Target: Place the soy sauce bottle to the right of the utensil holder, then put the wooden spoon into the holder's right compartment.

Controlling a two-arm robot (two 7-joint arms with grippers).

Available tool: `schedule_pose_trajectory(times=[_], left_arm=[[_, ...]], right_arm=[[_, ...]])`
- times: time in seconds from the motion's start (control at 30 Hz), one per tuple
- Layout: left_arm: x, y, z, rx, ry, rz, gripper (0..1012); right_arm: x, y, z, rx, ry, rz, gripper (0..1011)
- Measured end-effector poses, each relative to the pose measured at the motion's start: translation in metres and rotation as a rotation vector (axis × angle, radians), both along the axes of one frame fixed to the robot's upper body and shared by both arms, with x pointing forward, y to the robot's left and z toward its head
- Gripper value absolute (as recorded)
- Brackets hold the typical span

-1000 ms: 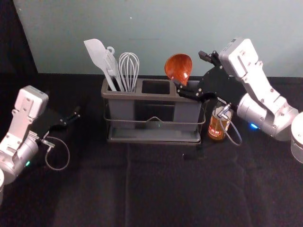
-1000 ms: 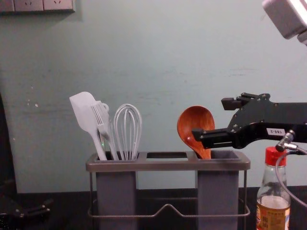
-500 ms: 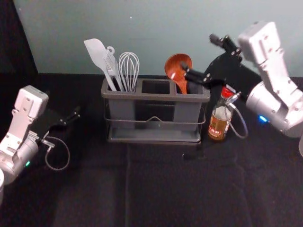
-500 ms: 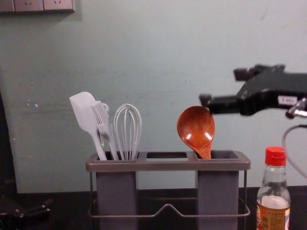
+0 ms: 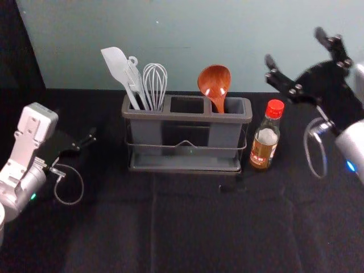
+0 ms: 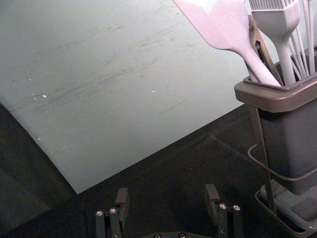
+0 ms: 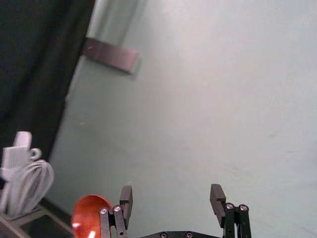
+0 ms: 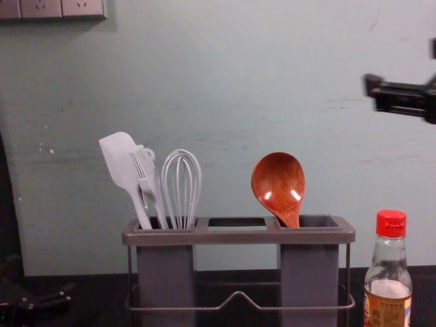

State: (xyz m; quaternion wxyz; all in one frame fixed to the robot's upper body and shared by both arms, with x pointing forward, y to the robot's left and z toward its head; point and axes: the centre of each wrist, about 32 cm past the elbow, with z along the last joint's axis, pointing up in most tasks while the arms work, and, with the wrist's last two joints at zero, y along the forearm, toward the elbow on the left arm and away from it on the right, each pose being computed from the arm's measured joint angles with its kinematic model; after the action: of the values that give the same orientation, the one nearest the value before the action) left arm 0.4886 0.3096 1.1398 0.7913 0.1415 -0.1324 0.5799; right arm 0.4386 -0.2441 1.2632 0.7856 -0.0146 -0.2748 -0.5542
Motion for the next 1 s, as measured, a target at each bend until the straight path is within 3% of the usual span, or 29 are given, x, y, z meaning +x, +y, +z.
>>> schedule_pose_trajectory(times=[0.17, 0.37, 0.6, 0.7, 1.0], left_arm=[[0.0000, 0.0000, 0.0000, 0.000, 0.000, 0.000, 1005], [0.0000, 0.0000, 0.0000, 0.000, 0.000, 0.000, 1005], [0.0000, 0.0000, 0.0000, 0.000, 0.000, 0.000, 1005], [0.0000, 0.0000, 0.0000, 0.000, 0.000, 0.000, 1005], [0.0000, 0.0000, 0.0000, 0.000, 0.000, 0.000, 1005]], right_arm=[[-0.022, -0.013, -0.021, 0.032, -0.040, -0.066, 1002], [-0.037, -0.026, -0.040, 0.049, 0.006, -0.085, 1003], [-0.044, -0.042, -0.063, 0.073, 0.151, -0.073, 1002], [-0.043, -0.047, -0.077, 0.099, 0.240, -0.058, 1003], [-0.038, -0.048, -0.101, 0.156, 0.389, -0.017, 1002]])
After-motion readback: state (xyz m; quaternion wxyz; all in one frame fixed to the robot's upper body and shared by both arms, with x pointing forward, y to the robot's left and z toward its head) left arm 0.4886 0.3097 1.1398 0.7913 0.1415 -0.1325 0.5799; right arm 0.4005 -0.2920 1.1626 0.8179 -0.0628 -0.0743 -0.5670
